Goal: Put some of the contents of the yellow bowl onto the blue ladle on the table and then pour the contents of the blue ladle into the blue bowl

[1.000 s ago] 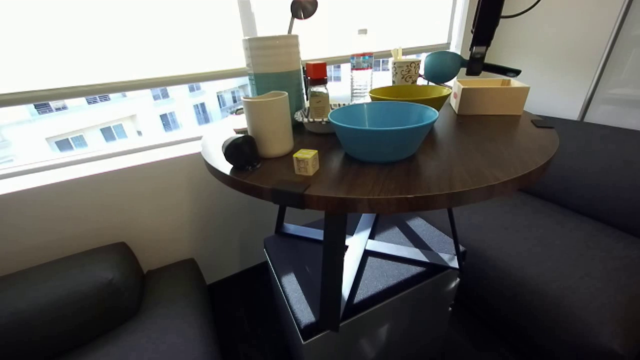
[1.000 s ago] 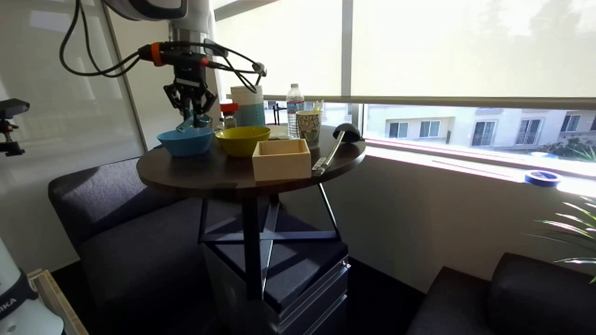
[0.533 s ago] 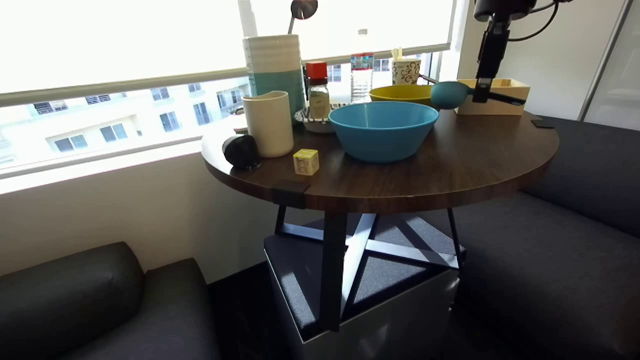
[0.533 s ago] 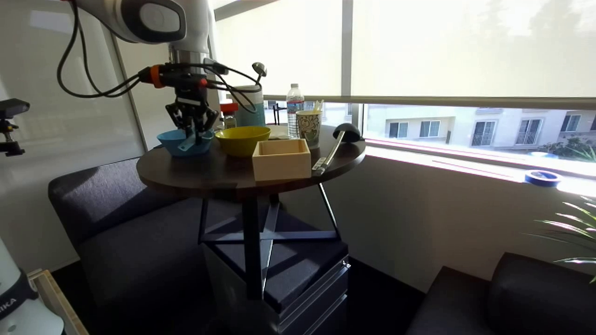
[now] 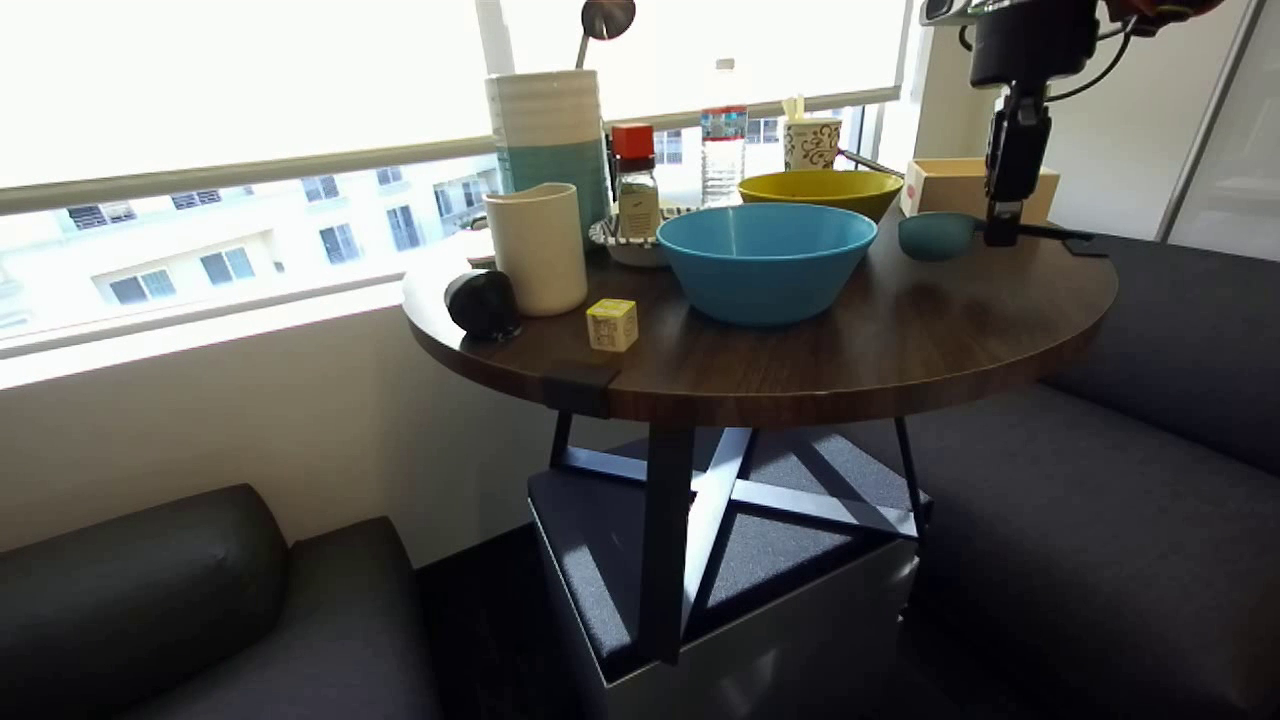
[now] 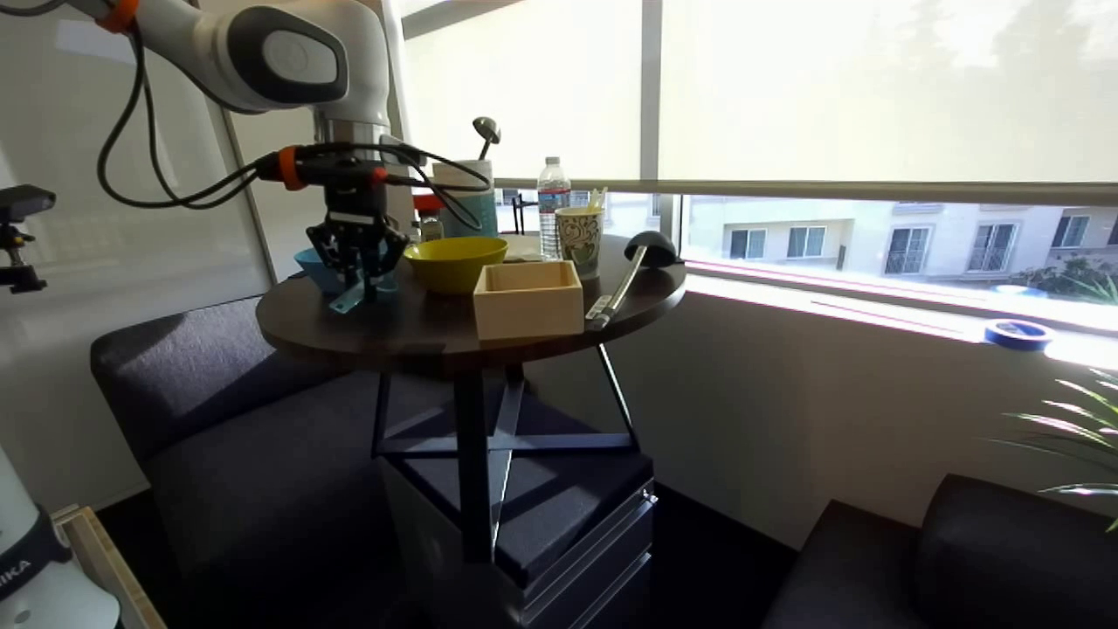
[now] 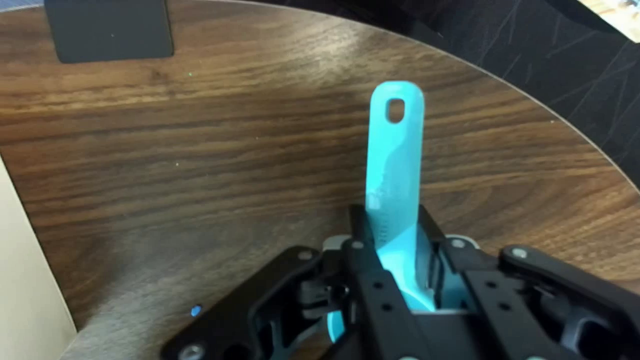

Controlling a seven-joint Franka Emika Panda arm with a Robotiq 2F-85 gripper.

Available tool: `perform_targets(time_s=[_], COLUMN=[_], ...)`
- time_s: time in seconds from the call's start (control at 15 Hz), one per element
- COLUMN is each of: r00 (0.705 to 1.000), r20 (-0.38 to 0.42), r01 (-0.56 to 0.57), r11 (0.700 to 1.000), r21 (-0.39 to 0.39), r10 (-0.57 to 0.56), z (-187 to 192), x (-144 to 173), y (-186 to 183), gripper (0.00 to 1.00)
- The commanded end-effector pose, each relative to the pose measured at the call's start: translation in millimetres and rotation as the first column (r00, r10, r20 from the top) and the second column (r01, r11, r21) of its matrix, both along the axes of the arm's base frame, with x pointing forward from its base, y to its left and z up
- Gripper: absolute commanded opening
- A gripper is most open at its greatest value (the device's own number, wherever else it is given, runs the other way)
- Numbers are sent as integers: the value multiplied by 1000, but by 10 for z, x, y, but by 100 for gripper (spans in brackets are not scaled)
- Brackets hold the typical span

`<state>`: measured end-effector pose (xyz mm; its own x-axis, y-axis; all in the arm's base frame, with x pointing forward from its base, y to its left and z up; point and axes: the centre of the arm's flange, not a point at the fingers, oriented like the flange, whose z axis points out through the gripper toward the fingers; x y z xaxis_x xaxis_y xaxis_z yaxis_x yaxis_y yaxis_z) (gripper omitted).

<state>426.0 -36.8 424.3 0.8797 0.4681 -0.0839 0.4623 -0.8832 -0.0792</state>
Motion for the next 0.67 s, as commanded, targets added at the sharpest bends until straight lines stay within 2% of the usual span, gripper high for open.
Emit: perform_targets(time_s=[0.0, 0.4, 0.47, 0.53, 0.6], r00=[999, 995, 995, 995, 994], r20=[36, 101, 101, 97, 106], r01=[-12, -11, -7, 0, 4], r11=[996, 993, 994, 995, 995], r21=[-87, -119, -111, -101, -96], r10=[15, 23, 18, 10, 6], z=[-131, -246, -261, -266, -232], x=[-64, -31, -37, -45, -45], y=[-11, -13, -10, -11, -20], gripper=[6, 6, 49, 50, 55])
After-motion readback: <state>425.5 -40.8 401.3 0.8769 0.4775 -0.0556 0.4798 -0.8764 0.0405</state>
